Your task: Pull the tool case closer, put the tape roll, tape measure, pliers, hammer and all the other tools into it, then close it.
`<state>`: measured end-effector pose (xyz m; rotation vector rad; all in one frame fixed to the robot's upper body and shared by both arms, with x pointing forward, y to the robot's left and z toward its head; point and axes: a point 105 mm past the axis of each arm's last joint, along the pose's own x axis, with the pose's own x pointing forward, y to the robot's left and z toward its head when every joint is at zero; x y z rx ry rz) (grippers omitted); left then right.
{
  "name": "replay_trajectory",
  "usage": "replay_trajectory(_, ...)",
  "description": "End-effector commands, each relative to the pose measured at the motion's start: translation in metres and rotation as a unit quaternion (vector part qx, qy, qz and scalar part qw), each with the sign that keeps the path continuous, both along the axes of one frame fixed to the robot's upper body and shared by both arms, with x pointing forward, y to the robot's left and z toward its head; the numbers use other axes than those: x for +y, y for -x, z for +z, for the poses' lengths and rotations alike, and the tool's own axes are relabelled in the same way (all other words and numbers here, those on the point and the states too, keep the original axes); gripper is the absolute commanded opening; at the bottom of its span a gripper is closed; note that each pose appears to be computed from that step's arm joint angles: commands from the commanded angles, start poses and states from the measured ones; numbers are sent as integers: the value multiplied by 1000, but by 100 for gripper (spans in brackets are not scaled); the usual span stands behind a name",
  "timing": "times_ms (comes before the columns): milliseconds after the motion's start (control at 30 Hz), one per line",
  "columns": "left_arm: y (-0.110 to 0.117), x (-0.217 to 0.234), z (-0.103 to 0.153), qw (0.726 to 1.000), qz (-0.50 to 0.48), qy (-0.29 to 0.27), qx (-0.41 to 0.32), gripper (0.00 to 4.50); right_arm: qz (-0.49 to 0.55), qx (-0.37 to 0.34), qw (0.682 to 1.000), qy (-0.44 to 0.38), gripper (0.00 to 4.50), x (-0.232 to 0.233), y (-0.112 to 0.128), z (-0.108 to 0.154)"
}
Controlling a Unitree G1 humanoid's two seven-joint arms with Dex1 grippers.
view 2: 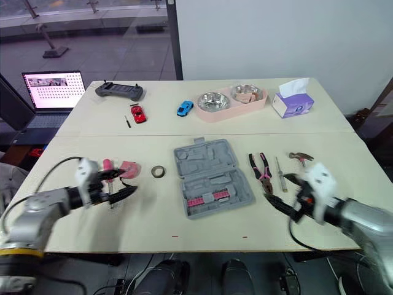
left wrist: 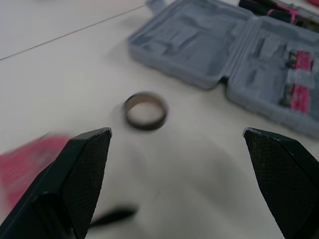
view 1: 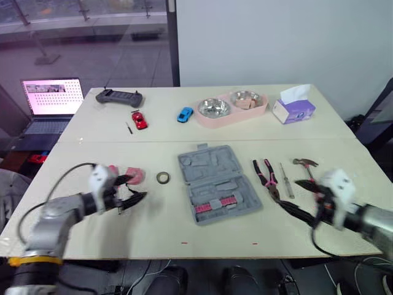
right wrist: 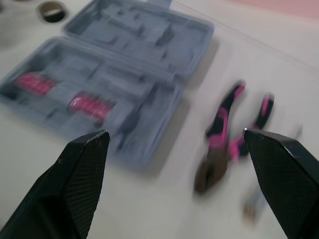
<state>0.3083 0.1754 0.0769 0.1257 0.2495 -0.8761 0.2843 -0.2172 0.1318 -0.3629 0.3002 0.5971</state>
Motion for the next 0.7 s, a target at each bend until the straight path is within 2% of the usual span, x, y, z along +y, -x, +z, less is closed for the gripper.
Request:
replay_trajectory(33, 0, -16, -10, 999, -20, -41, 2, 424, -25, 4, 999, 38, 321, 3, -25, -9)
replay_trajectory(100, -1, -22, -13, 999, -26, -46, -2, 366, -20, 10, 998, 61, 225, 6, -35, -15)
replay_trajectory(233, -9, -31, -22, 999, -17, -51, 4, 157, -9, 30, 994, 107, 16, 14, -62, -28)
replay_trajectory(267, -13, -33, -24, 998, -13, -58, 2, 103, -6, 33, 992, 121, 0, 16, -71, -31)
replay_trajectory(333, -17, -40, -24, 998, -11, -64, -2, 5, 3, 36, 990, 137, 0, 21, -85, -33)
replay_trajectory(433, -19, -53, -26, 998, -19, -62, 0, 5, 25, 34, 987, 154, 0, 34, -105, -31)
replay_trajectory(700, -26, -60, -38, 995, -22, -96, -3, 5, 69, 63, 978, 184, 0, 51, -119, -50)
